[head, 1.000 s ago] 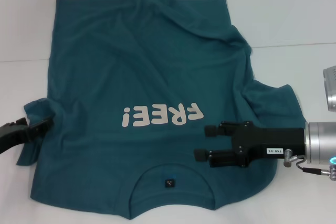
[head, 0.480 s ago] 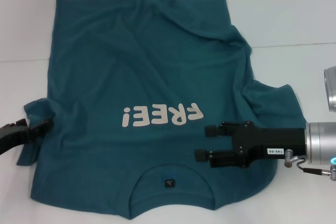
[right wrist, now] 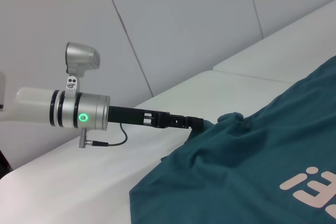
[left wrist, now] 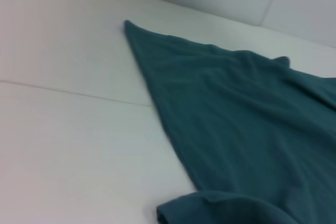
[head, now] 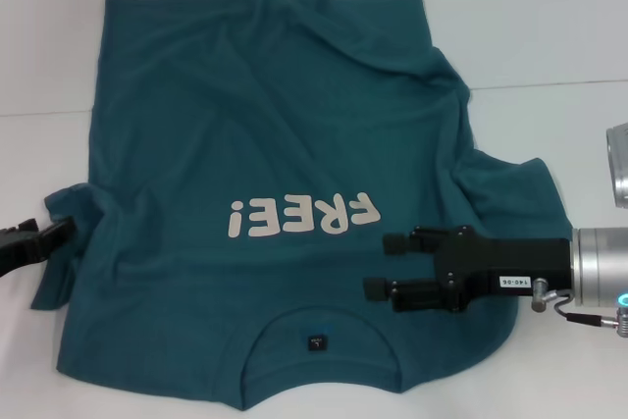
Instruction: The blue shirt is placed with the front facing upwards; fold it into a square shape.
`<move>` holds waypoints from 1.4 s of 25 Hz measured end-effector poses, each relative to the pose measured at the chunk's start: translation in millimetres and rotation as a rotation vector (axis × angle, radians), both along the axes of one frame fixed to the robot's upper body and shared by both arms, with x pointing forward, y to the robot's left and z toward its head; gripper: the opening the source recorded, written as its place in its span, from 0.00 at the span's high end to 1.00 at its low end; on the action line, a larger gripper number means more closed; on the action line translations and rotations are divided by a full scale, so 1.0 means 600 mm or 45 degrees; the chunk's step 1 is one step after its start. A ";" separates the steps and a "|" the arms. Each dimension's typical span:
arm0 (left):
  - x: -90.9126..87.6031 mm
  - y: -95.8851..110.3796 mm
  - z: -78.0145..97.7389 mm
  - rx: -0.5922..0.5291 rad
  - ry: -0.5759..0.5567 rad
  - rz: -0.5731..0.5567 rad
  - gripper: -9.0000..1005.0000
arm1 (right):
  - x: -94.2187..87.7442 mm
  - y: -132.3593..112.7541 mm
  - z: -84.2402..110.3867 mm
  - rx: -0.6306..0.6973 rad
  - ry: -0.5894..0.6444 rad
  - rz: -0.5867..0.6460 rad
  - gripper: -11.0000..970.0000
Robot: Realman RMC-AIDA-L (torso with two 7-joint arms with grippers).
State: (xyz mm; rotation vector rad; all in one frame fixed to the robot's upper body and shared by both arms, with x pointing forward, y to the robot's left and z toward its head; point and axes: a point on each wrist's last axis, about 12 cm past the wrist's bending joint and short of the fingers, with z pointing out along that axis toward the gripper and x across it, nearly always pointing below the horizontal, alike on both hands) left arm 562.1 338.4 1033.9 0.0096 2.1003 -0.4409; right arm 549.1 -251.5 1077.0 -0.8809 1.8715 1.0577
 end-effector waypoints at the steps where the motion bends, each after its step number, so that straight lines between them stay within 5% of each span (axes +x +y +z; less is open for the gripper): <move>1: 0.001 -0.001 0.000 0.002 0.001 -0.002 0.27 | 0.000 0.000 0.000 -0.001 -0.001 -0.001 0.09; 15: 0.005 -0.015 -0.001 0.011 0.007 -0.049 0.83 | 0.000 -0.001 -0.001 -0.002 0.000 -0.008 0.09; 23: 0.008 -0.015 0.004 0.007 -0.001 -0.052 0.98 | 0.000 -0.002 -0.001 -0.003 0.000 -0.011 0.09; 35: -0.010 0.036 0.019 0.036 -0.022 0.051 0.98 | 0.000 0.002 -0.005 0.017 0.007 -0.036 0.09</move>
